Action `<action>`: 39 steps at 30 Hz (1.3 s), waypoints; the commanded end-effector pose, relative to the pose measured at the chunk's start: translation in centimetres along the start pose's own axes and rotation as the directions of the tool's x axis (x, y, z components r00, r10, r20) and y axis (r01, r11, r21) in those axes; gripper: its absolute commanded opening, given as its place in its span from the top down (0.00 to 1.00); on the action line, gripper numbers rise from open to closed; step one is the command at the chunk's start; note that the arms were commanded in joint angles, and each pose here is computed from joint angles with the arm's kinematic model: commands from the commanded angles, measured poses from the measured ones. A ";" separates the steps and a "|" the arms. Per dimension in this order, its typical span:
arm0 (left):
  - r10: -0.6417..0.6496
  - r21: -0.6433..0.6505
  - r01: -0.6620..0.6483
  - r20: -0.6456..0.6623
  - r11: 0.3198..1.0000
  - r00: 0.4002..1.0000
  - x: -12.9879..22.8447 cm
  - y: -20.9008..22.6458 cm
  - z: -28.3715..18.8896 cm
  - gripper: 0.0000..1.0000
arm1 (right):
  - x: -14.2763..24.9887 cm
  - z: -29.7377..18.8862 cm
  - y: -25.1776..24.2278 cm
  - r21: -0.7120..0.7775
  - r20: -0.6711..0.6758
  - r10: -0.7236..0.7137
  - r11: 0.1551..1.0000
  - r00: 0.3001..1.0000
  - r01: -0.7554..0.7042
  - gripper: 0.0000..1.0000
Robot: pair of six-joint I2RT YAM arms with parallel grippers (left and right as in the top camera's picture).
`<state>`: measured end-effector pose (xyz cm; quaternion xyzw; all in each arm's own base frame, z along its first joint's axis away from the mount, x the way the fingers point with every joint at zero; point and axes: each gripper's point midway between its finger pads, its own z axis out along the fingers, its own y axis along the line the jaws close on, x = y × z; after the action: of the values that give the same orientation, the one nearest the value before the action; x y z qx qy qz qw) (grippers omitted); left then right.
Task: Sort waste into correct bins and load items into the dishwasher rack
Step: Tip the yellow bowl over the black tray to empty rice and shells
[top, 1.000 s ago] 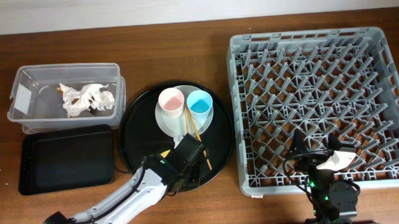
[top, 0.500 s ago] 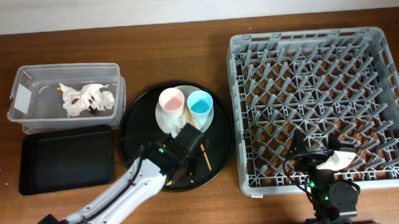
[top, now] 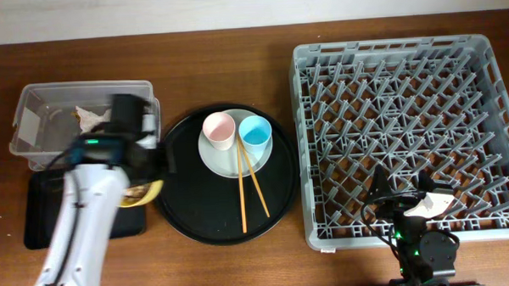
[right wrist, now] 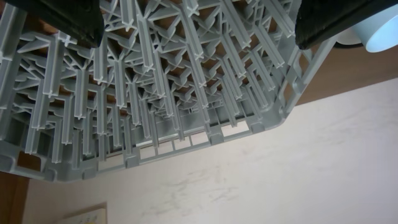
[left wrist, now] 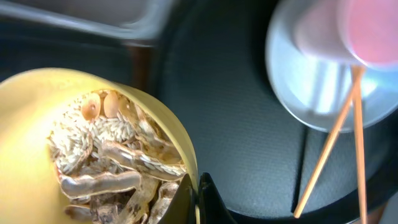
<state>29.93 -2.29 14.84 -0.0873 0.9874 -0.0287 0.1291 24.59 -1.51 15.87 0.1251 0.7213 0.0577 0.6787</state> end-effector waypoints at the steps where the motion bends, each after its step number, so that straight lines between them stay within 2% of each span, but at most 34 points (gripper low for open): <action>1: -0.116 0.204 0.113 0.003 0.972 0.993 -1.4 3.2 -0.9 1.00 | 0.2 0.0 -0.2 0.007 -0.002 0.008 1.000 1.000 -0.008 0.02; 4: -0.270 0.350 0.243 0.031 0.905 0.962 -2.3 6.6 -1.7 1.00 | 0.2 0.0 -0.2 0.007 -0.002 0.008 1.000 1.000 -0.008 0.02; 9: -0.453 0.572 0.323 0.097 0.754 0.886 -3.1 10.3 -1.6 1.00 | 0.2 0.0 -0.2 0.007 -0.002 0.008 1.000 1.000 -0.008 0.02; 13: -0.553 0.739 0.266 0.170 0.619 0.816 -3.2 12.2 -2.0 1.00 | 0.2 0.0 -0.2 0.007 -0.002 0.008 1.000 1.000 -0.008 0.02; 16: -0.624 0.809 0.230 0.201 0.540 0.755 -2.8 13.8 -2.2 1.00 | 0.2 0.0 -0.2 0.007 -0.002 0.008 1.000 1.000 -0.008 0.02; 18: -0.664 0.823 0.237 0.210 0.517 0.718 -2.2 15.1 -1.9 1.00 | 0.2 0.0 -0.2 0.007 -0.002 0.008 1.000 1.000 -0.008 0.02; 22: -0.671 0.857 0.159 0.255 0.491 0.696 -2.2 15.7 -2.7 1.00 | 0.2 0.0 -0.2 0.007 -0.002 0.008 1.000 1.000 -0.008 0.02; 26: -0.674 0.859 0.154 0.259 0.488 0.692 -2.5 16.2 -2.4 1.00 | 0.2 0.0 -0.2 0.007 -0.002 0.008 1.000 1.000 -0.008 0.01; 30: -0.677 0.898 0.108 0.237 0.426 0.697 -2.7 15.8 -2.9 1.00 | 0.2 0.0 -0.2 0.007 -0.002 0.008 1.000 1.000 -0.008 0.02; 39: -0.707 0.911 0.148 0.188 0.385 0.681 -3.4 16.7 -2.5 1.00 | 0.2 0.0 -0.2 0.007 -0.002 0.008 1.000 1.000 -0.008 0.02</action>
<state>29.82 14.78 16.39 -0.2769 0.7101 -0.4854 0.4283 24.59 -1.51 15.87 0.1249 0.7214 0.0576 0.6787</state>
